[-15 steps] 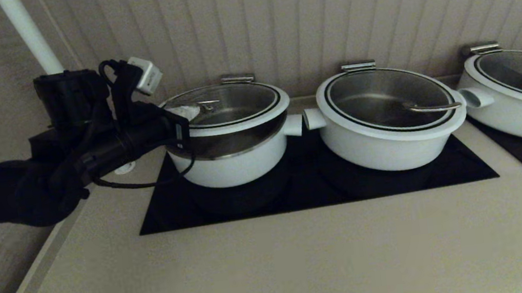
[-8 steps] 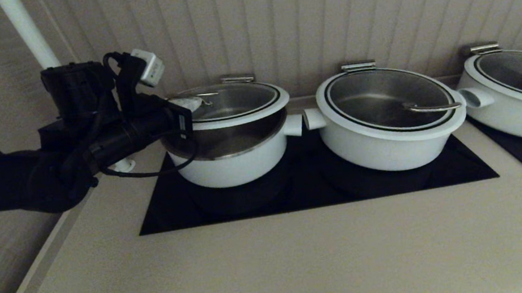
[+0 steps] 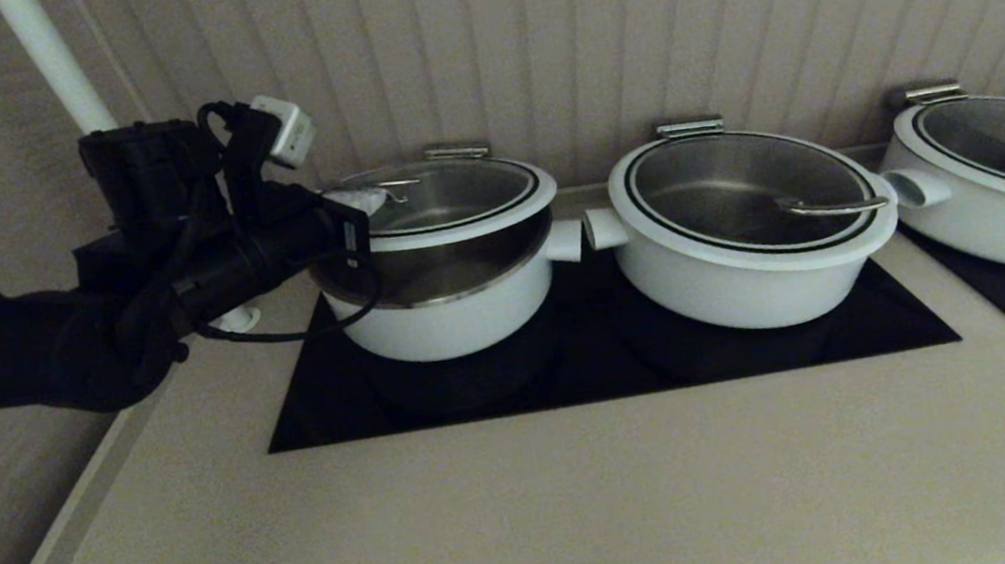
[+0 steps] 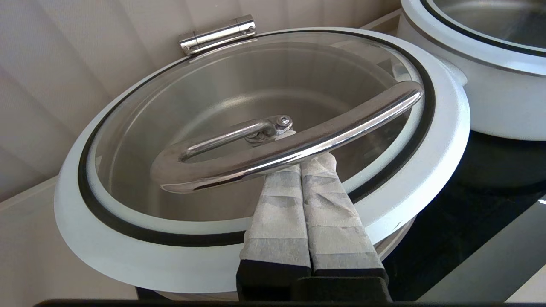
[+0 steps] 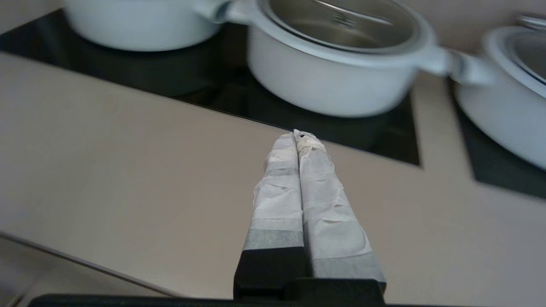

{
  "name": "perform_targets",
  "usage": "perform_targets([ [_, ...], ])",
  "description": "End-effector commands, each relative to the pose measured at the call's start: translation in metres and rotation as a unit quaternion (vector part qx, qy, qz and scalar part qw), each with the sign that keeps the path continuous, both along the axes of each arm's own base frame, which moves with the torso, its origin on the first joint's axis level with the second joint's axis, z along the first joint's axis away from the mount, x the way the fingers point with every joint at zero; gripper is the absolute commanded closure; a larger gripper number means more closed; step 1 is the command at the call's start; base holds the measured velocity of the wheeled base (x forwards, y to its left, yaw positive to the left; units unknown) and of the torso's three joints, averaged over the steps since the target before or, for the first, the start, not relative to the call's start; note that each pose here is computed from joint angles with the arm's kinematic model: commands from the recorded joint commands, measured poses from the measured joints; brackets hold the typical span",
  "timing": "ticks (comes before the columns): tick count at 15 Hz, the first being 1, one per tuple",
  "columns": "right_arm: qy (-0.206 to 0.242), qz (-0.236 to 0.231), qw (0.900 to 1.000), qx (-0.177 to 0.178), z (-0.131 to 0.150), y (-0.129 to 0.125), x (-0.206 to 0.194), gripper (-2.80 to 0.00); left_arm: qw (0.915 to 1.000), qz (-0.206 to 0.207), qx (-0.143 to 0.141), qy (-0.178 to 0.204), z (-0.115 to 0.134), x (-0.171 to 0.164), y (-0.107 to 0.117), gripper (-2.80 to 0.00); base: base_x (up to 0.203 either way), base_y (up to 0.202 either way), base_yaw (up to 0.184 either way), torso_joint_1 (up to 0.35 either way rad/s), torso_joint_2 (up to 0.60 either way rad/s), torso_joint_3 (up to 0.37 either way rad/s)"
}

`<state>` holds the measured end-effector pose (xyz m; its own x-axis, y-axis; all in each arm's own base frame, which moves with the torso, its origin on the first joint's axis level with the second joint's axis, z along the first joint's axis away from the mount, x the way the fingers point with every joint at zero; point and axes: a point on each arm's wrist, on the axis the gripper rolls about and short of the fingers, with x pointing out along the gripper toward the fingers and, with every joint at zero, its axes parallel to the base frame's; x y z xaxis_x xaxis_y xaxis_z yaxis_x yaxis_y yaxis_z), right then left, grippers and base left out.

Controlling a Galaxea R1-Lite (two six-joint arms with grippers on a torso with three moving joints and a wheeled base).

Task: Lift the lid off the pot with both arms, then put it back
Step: Hold the pot lid with the right arm

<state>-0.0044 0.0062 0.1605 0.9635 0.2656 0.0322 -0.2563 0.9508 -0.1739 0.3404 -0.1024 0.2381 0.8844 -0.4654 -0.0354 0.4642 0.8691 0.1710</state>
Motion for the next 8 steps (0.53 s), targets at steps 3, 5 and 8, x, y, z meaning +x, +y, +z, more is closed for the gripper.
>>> perform_targets([
  [3,0.064,0.068,0.996,-0.016,0.007,0.003,0.039,0.0,1.0,0.0,-0.001,-0.004,0.001,0.0,0.0,0.0,0.0,0.0,0.0,0.0,0.0,0.0],
  [5,0.084,0.111,0.99,-0.02,0.006,0.004,0.048,0.0,1.0,0.0,-0.001,-0.002,0.0,0.002,0.0,0.0,0.0,0.0,0.0,0.0,0.0,0.0],
  [8,0.107,0.172,0.979,-0.012,0.005,0.006,0.059,0.0,1.0,0.0,0.0,-0.001,-0.001,0.002,0.0,0.0,0.0,0.0,0.0,0.0,0.0,0.0],
])
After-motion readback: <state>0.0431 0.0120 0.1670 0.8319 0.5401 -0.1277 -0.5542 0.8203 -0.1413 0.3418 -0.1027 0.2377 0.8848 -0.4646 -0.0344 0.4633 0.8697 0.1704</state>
